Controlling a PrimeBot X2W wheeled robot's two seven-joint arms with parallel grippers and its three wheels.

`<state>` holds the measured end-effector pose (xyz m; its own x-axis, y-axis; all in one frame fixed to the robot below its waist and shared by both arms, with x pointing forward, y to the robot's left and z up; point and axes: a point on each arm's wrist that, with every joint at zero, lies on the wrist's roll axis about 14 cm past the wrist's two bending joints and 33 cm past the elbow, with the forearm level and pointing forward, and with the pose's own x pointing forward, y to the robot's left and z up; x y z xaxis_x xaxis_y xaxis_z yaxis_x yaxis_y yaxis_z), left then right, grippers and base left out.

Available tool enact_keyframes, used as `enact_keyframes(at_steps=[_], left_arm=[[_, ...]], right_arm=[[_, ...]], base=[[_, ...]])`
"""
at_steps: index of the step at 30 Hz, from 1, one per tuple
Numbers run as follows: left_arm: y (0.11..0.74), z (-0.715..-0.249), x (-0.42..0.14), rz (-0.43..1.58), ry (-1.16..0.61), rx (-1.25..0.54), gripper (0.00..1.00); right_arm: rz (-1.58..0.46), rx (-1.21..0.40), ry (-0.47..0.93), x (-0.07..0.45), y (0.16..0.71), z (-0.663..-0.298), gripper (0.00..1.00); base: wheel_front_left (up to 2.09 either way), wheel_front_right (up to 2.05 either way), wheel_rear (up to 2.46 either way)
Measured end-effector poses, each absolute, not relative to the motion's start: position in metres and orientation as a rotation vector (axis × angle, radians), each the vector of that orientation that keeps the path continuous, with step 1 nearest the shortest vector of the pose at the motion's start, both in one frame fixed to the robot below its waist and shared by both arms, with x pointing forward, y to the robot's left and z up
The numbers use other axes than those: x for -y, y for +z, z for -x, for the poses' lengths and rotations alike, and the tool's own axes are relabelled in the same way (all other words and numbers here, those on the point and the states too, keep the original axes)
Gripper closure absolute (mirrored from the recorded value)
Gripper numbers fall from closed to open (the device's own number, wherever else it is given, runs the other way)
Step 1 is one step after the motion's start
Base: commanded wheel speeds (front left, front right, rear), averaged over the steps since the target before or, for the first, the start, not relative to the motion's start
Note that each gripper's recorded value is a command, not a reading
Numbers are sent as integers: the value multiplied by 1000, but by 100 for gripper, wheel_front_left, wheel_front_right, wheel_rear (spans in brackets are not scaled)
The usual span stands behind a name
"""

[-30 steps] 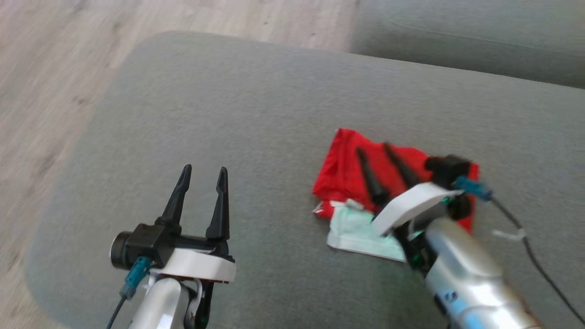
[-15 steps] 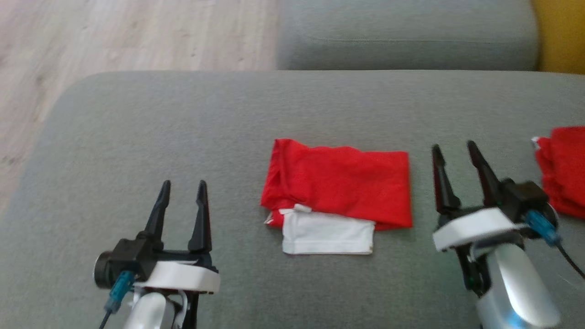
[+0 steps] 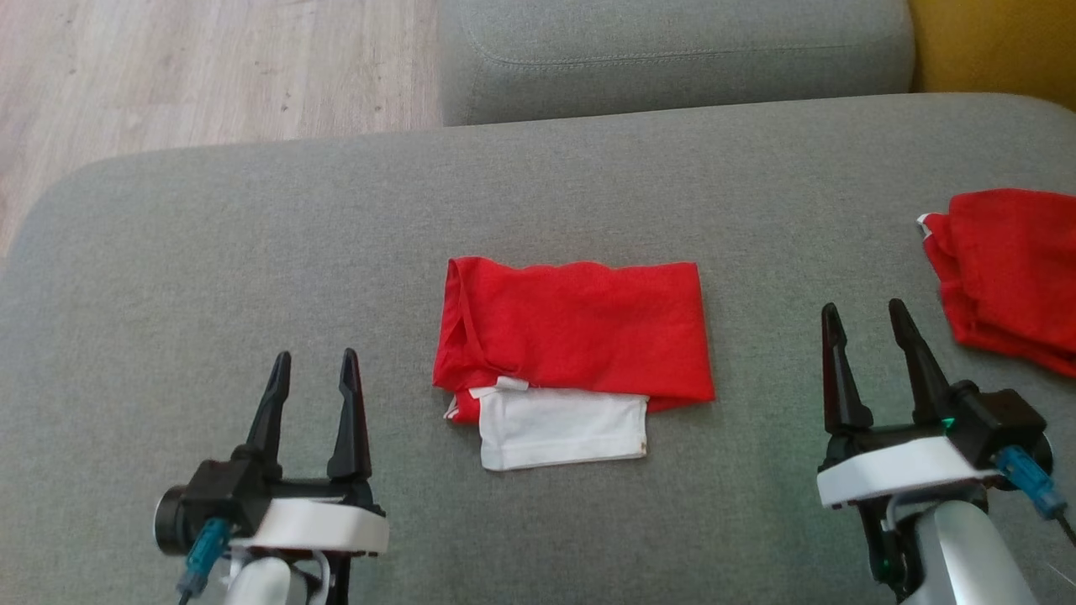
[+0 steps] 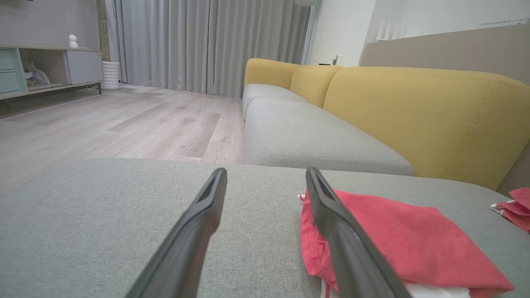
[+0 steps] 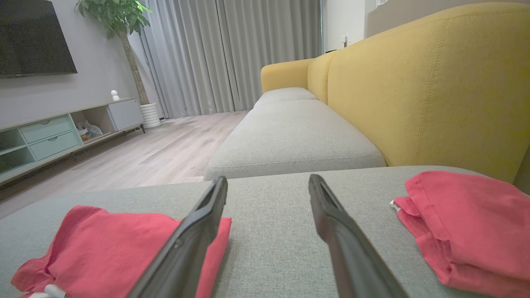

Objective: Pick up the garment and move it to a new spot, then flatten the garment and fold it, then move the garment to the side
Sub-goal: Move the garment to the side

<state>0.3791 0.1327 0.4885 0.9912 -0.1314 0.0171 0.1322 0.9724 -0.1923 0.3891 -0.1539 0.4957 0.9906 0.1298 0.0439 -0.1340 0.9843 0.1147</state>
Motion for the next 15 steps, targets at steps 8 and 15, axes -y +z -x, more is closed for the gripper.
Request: enact_keyframes(at_steps=[8,15], left_arm=[[485,-378,-136,190,-128,-6,0],[482,-389,-133,176,-141,-13,0]], right_arm=[[-116,5,133,153,485,-392,0],[-152,-145,192,128,446,-410,0]], base=[[0,0,0],[0,0,0]])
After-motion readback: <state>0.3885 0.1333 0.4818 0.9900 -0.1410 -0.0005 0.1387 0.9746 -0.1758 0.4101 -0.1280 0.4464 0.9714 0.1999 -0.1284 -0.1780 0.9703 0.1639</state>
